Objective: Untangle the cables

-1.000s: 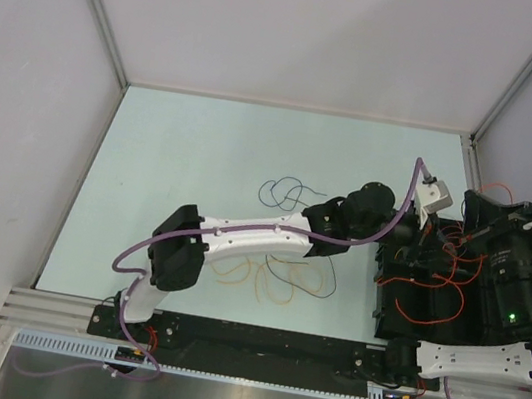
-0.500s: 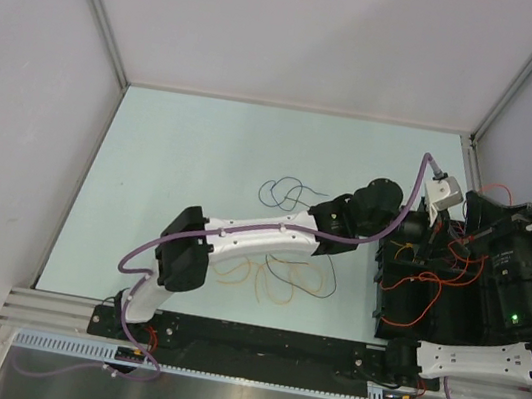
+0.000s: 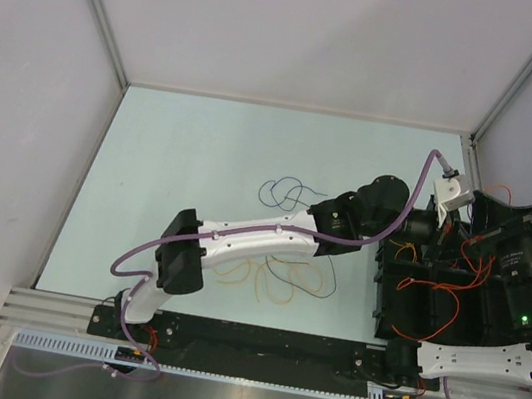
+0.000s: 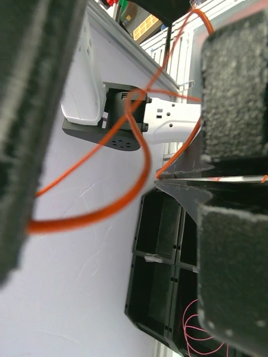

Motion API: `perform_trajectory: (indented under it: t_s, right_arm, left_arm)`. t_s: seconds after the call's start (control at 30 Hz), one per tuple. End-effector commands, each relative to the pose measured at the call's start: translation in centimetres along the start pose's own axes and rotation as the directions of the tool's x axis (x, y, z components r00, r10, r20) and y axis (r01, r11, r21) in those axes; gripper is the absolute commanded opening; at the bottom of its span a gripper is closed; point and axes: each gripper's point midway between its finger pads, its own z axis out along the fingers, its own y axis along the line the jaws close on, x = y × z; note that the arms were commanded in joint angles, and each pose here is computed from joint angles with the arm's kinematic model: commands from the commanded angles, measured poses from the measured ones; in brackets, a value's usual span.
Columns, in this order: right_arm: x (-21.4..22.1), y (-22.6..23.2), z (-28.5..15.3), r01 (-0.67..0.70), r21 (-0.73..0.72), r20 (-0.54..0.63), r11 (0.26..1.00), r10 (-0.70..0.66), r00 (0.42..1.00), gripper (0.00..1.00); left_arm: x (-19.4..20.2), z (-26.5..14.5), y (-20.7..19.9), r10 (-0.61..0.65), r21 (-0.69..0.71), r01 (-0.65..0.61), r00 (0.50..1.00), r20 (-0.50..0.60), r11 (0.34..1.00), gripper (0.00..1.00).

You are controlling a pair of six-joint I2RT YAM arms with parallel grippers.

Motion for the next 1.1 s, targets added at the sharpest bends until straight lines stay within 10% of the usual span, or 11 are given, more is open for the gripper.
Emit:
perform_trajectory:
  t_s: [0.0,0.9,1.07]
  right_arm:
    - [-0.5,0.3,0.0,-0.069,-0.008,0.003,0.998,0.069,0.998,0.00]
    - [2.1,-0.3,0.0,-0.005,0.005,0.013,1.000,0.005,1.000,0.00]
    - [3.6,-1.1,0.0,-0.009,0.020,0.009,1.000,0.008,1.000,0.00]
  left_arm:
    - [-6.2,-1.0,-3.0,0.066,0.032,-0.069,0.993,0.097,0.997,0.00]
    - [3.0,0.8,2.5,-0.022,0.038,0.021,0.999,0.025,0.999,0.05]
    - [5.1,1.0,3.8,-0.057,0.029,0.057,0.998,-0.008,0.998,0.21]
